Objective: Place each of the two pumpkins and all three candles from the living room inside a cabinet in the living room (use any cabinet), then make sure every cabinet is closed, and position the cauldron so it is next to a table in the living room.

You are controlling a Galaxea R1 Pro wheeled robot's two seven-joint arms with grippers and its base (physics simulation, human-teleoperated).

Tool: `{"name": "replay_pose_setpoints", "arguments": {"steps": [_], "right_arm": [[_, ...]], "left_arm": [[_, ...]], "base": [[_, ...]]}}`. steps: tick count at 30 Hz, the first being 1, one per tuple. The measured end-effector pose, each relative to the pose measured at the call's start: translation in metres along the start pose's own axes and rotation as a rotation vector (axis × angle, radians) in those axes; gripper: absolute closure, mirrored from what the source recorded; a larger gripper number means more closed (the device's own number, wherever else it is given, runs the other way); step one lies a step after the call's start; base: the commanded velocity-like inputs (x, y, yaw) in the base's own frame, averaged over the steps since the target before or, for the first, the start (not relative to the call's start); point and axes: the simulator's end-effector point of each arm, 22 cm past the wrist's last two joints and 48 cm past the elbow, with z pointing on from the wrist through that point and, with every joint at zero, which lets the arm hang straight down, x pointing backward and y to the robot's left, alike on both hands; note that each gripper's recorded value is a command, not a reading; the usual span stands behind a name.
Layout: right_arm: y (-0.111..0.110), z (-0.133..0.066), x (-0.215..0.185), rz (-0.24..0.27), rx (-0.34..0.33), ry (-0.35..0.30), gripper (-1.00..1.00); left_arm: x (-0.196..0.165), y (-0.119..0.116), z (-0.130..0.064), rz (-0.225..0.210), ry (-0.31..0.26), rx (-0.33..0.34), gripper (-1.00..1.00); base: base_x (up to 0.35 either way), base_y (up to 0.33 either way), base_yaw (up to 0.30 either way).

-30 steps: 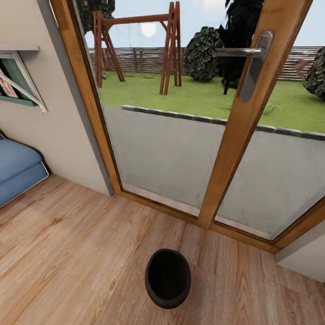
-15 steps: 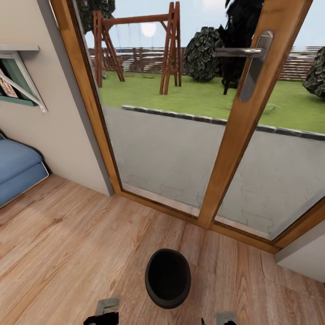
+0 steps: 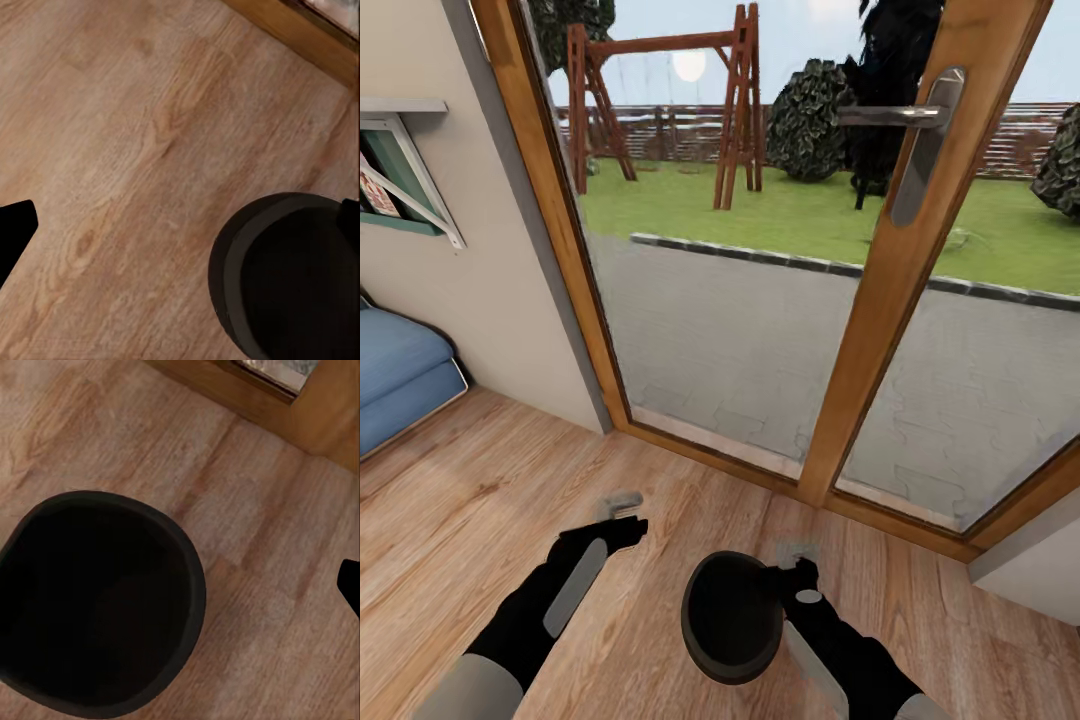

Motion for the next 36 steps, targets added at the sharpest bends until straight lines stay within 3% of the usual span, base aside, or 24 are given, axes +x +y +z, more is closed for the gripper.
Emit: {"name": "replay_pose_setpoints", "arguments": {"steps": [4, 6, 12, 14, 26, 32, 36], "right_arm": [[-0.005, 0.003, -0.027, -0.004, 0.010, -0.023, -1.00], [-0.012, 0.008, -0.031, -0.013, 0.025, -0.009, -1.00], [-0.067, 0.029, -0.014, 0.024, 0.130, 0.098, -1.00], [-0.072, 0.033, -0.007, 0.026, 0.144, 0.129, -1.00], [-0.065, 0.033, -0.013, 0.026, 0.136, 0.119, -1.00], [-0.062, 0.033, -0.014, 0.030, 0.129, 0.114, -1.00], [-0.051, 0.039, -0.009, 0.031, 0.092, 0.114, -1.00]], "left_arm": [[-0.022, -0.024, -0.002, -0.009, -0.023, 0.032, -1.00], [-0.017, -0.033, 0.003, -0.010, 0.003, 0.035, -1.00], [0.041, -0.068, 0.037, 0.000, 0.220, 0.005, -1.00], [0.049, -0.076, 0.038, 0.004, 0.246, 0.007, -1.00], [0.020, -0.091, 0.031, 0.003, 0.184, 0.042, -1.00], [0.023, -0.101, 0.029, 0.086, 0.165, 0.046, -1.00], [0.027, -0.098, 0.036, 0.086, 0.160, 0.043, -1.00]], "base": [[0.000, 0.000, 0.000], [0.000, 0.000, 0.000], [0.000, 0.000, 0.000], [0.000, 0.000, 0.000], [0.000, 0.000, -0.131], [0.000, 0.000, -0.144], [0.000, 0.000, -0.004]]}}
